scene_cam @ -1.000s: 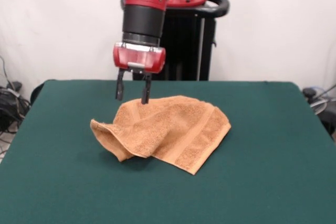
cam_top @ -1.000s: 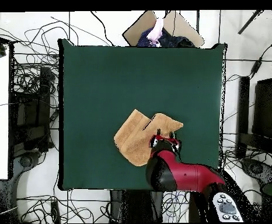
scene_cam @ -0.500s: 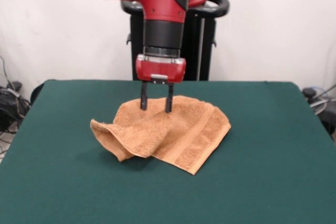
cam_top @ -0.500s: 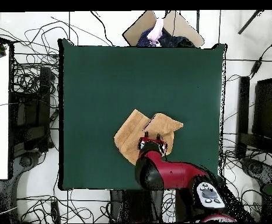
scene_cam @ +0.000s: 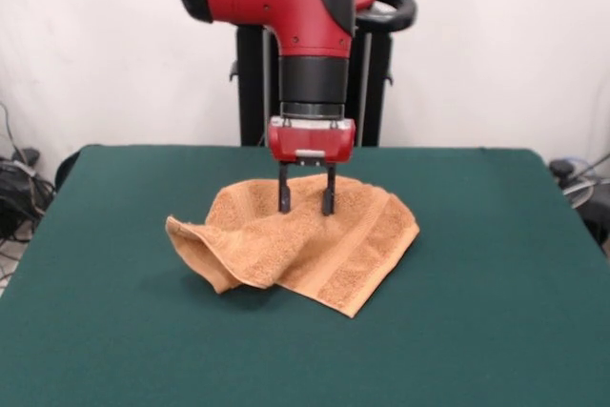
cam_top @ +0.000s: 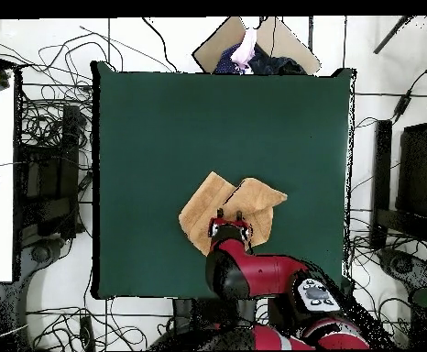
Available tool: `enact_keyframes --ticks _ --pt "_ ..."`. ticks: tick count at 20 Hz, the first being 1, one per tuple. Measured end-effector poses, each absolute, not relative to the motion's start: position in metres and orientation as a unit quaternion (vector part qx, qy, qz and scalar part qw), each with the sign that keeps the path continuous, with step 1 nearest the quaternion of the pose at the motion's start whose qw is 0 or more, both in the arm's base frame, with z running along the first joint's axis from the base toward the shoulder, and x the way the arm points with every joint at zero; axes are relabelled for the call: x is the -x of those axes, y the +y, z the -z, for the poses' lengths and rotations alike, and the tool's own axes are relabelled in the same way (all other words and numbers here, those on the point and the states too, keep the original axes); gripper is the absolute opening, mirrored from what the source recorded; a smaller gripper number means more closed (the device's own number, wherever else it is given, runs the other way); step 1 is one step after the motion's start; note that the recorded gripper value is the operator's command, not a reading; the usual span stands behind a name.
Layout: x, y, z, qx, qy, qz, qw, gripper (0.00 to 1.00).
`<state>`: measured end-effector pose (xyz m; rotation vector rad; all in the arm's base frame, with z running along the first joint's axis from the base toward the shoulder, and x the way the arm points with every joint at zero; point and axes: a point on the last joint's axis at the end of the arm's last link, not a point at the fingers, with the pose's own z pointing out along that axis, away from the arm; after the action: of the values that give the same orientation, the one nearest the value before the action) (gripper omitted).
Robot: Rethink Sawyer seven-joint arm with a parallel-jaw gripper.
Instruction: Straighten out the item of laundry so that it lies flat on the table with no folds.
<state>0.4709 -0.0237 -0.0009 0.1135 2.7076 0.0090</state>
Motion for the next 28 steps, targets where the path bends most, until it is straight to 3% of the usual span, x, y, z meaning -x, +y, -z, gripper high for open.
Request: enact_keyframes --ticks 15,28 --pt "-0.494 -0.021 -0.022 -0.032 0.967 -0.005 0.253 1.00" --pt "-0.523 0.002 -0.032 -0.014 0.970 -0.020 0.241 1.00"
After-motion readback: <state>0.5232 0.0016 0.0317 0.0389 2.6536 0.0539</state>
